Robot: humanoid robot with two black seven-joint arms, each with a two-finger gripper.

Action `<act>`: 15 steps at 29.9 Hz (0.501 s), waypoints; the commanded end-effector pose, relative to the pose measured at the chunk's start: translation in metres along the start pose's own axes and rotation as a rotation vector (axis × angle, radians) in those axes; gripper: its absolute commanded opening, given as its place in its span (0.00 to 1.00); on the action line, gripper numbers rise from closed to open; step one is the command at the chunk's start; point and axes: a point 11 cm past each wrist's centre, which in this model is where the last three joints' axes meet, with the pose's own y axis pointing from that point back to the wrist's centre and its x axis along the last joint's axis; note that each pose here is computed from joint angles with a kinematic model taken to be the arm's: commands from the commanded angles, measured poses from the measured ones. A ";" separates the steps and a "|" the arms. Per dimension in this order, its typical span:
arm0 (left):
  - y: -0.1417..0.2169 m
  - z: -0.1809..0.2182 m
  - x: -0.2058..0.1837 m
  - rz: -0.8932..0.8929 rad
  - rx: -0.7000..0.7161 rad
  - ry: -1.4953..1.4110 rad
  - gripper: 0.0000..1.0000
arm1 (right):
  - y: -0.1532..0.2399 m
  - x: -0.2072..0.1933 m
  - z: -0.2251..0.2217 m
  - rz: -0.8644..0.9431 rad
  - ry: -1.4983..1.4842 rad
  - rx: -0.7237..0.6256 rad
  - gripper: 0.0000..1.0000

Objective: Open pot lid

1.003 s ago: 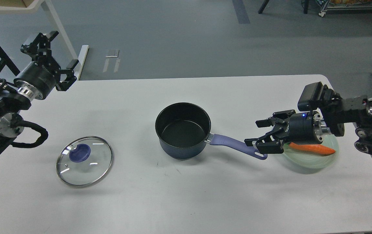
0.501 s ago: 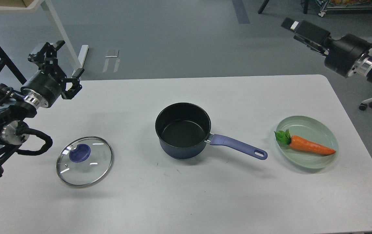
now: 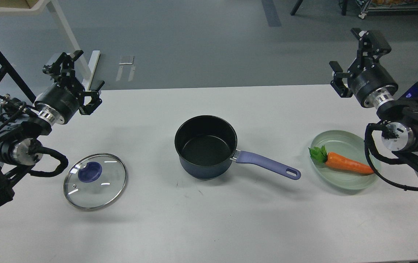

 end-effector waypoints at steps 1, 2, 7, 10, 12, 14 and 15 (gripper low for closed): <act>-0.001 -0.002 -0.002 -0.004 0.005 0.007 0.99 | 0.009 -0.024 0.022 -0.138 -0.141 -0.022 0.99; -0.001 -0.002 -0.002 -0.004 0.005 0.007 0.99 | 0.010 -0.022 0.023 -0.142 -0.147 -0.022 0.99; -0.003 -0.005 -0.006 -0.010 0.005 0.016 0.99 | 0.019 -0.004 0.032 -0.147 -0.171 -0.036 1.00; -0.005 -0.010 -0.011 -0.017 0.014 0.031 0.99 | 0.025 0.000 0.040 -0.182 -0.194 -0.054 1.00; -0.004 -0.019 -0.014 -0.020 0.039 0.046 0.99 | 0.029 0.002 0.044 -0.204 -0.208 -0.064 1.00; -0.007 -0.024 -0.020 -0.034 0.046 0.073 0.99 | 0.031 0.006 0.046 -0.197 -0.211 -0.066 1.00; -0.008 -0.025 -0.024 -0.041 0.044 0.085 0.99 | 0.031 0.007 0.046 -0.190 -0.216 -0.061 1.00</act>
